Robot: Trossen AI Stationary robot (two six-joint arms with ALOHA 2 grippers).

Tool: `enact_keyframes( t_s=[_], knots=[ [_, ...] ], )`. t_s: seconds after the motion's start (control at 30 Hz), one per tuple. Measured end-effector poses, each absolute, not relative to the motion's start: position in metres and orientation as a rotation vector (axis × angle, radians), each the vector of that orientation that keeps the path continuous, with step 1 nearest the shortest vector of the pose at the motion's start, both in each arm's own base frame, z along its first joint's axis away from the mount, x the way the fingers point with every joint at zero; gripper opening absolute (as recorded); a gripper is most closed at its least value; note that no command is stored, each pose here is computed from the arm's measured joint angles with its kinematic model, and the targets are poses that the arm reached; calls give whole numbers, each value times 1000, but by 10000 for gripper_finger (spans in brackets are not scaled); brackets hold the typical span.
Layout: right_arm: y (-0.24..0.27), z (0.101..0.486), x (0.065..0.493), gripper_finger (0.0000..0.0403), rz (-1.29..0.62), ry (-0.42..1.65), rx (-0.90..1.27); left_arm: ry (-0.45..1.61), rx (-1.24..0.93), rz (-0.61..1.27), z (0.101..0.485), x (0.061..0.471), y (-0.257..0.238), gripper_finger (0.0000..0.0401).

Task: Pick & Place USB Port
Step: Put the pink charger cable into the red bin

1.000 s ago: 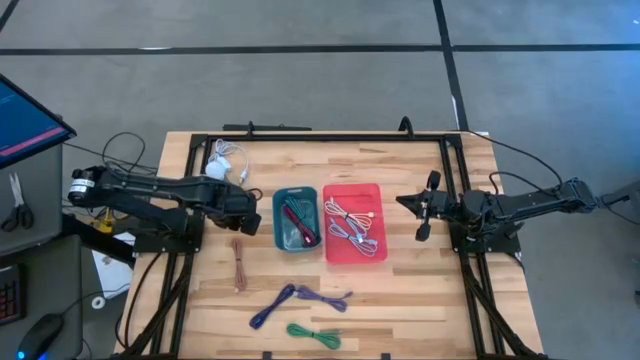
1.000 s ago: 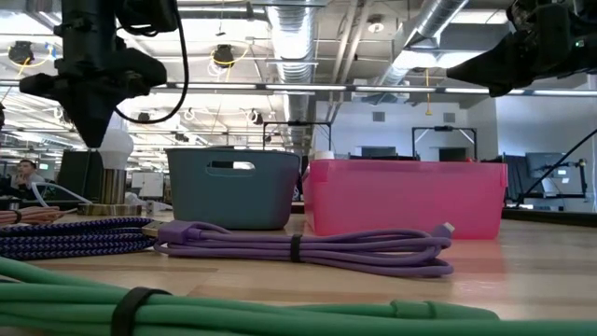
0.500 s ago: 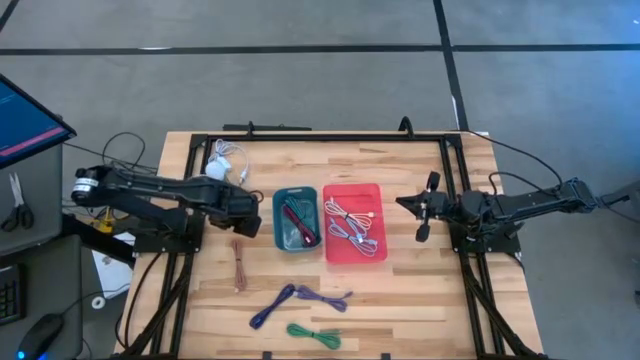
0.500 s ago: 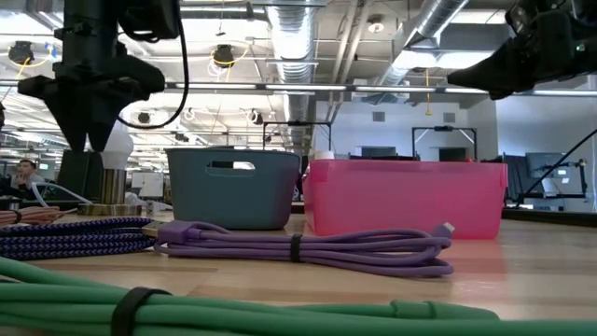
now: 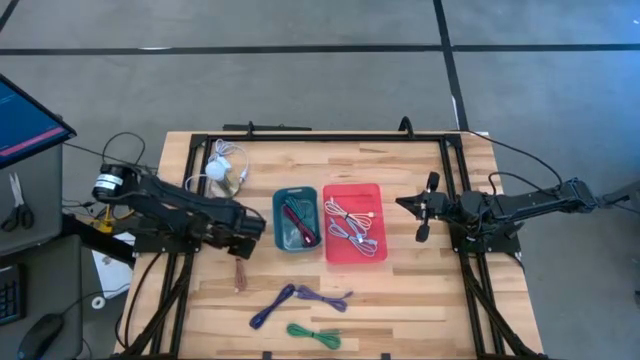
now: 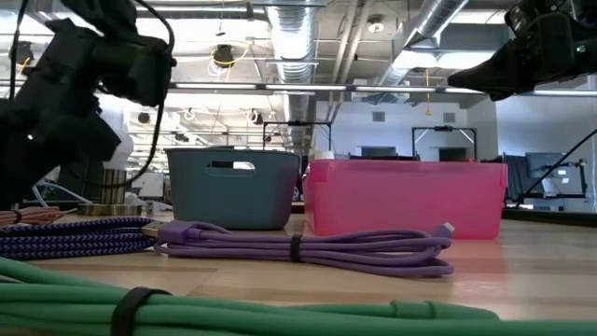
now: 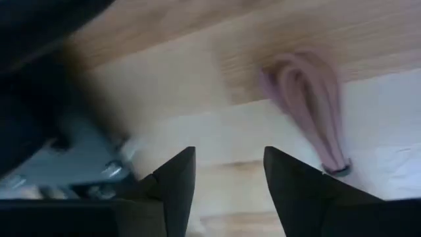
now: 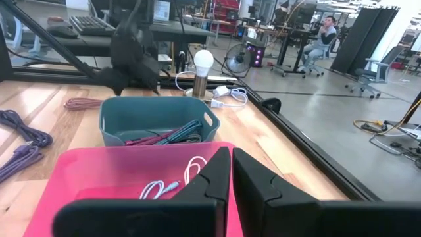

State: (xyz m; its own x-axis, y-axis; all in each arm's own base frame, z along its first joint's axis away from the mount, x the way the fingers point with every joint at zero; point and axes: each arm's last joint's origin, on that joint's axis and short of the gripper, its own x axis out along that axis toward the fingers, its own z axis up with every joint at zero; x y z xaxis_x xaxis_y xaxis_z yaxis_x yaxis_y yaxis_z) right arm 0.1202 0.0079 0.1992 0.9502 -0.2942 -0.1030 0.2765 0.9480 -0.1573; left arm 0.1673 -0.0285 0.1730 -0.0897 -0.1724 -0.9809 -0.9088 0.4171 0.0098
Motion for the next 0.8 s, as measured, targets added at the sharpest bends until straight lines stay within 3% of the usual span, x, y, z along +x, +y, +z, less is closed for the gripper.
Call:
enact_keyframes(
  t_s=[0.23, 0.8],
  knots=[
    [8, 199, 120, 10, -291, 126, -142, 1320, -1078, 599, 169, 188, -33, 149],
    [8, 199, 120, 10, -292, 126, -142, 1306, -1191, 438, 170, 196, -38, 127]
  ],
)
